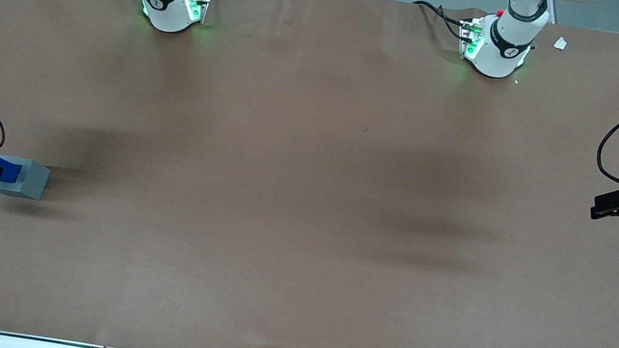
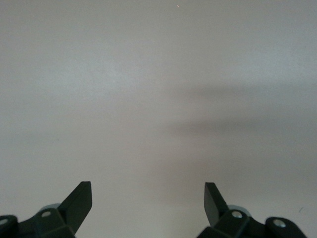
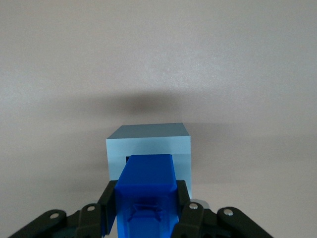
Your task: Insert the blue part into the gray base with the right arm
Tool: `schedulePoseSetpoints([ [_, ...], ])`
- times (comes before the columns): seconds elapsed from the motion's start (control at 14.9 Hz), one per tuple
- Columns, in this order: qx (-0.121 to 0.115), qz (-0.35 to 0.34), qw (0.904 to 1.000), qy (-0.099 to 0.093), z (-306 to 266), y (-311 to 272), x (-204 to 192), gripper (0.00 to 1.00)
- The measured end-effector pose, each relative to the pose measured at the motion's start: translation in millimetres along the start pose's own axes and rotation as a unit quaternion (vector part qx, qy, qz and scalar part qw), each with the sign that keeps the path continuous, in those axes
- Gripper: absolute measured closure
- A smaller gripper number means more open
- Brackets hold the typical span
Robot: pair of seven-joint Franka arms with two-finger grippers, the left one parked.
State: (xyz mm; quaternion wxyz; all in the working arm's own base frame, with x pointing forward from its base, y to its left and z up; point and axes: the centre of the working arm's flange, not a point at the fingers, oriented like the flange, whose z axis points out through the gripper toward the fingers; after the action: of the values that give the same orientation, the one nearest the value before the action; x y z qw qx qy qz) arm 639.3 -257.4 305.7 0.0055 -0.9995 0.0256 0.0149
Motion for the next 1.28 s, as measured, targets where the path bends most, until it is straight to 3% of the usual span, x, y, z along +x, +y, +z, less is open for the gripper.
schedulePoseSetpoints([
  [1.28,-0.001,-0.009,1.0000,0.002,-0.3,-2.5,1.2,0.49],
])
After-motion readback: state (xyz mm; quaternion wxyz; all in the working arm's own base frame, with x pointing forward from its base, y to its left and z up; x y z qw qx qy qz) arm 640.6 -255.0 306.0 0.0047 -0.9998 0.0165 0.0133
